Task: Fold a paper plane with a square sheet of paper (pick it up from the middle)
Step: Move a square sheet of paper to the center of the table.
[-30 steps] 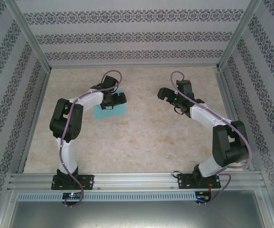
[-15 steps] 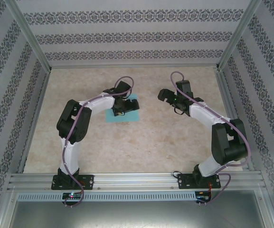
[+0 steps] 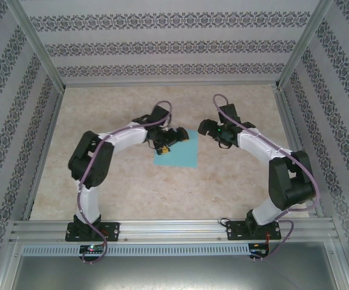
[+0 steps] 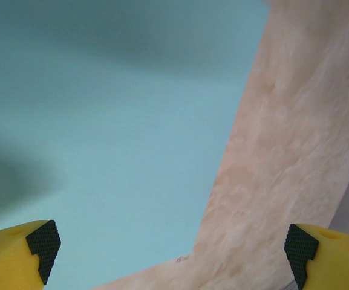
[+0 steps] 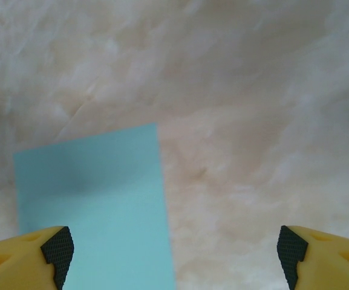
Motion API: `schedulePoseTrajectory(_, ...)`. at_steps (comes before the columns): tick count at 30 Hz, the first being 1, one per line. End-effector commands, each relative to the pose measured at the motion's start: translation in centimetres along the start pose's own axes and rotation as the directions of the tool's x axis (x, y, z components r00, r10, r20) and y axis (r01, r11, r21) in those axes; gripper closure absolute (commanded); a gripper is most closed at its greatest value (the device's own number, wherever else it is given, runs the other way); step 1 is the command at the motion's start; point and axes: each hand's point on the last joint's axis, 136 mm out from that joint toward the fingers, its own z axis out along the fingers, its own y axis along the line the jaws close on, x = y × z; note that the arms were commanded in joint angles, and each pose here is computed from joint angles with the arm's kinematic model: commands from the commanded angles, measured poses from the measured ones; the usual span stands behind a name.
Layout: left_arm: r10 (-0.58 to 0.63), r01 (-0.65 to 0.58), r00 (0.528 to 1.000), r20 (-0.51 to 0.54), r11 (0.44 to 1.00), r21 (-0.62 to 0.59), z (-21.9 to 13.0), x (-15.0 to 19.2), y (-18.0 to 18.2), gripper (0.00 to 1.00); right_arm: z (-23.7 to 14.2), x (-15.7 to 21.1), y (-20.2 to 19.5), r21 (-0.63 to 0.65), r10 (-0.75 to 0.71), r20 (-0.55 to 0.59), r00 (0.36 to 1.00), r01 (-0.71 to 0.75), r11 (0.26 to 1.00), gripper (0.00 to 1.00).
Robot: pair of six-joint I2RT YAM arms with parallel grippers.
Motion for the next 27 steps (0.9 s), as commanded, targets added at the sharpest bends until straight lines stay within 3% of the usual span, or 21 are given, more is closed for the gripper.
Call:
schedulePoseTrajectory(1,-0.061,0.056,0.991,0.122,0.998,0.04,-5.4,-3.7,1.3,0.01,1.3,3.8,3.0,0.007,-0.009,-0.101,0.995,0.009,1.0,0.12)
schedulePoseTrajectory(6,-0.115,0.133,0.964,0.24,0.989,-0.064,-10.4,-6.5,7.4,0.0,3.8,7.7,9.2,-0.041,-0.109,-0.17,0.98,0.103,0.994,0.14)
schedulePoseTrajectory(13,-0.132,0.187,0.94,0.314,0.97,-0.153,-14.5,-7.4,12.2,0.0,7.1,11.5,14.4,-0.117,-0.181,-0.285,0.941,0.153,0.981,0.2)
schedulePoseTrajectory(27,-0.146,0.206,0.934,0.326,0.966,-0.158,-14.5,-7.4,14.4,0.0,8.7,16.8,11.1,-0.008,-0.246,-0.461,0.852,0.274,0.962,0.2)
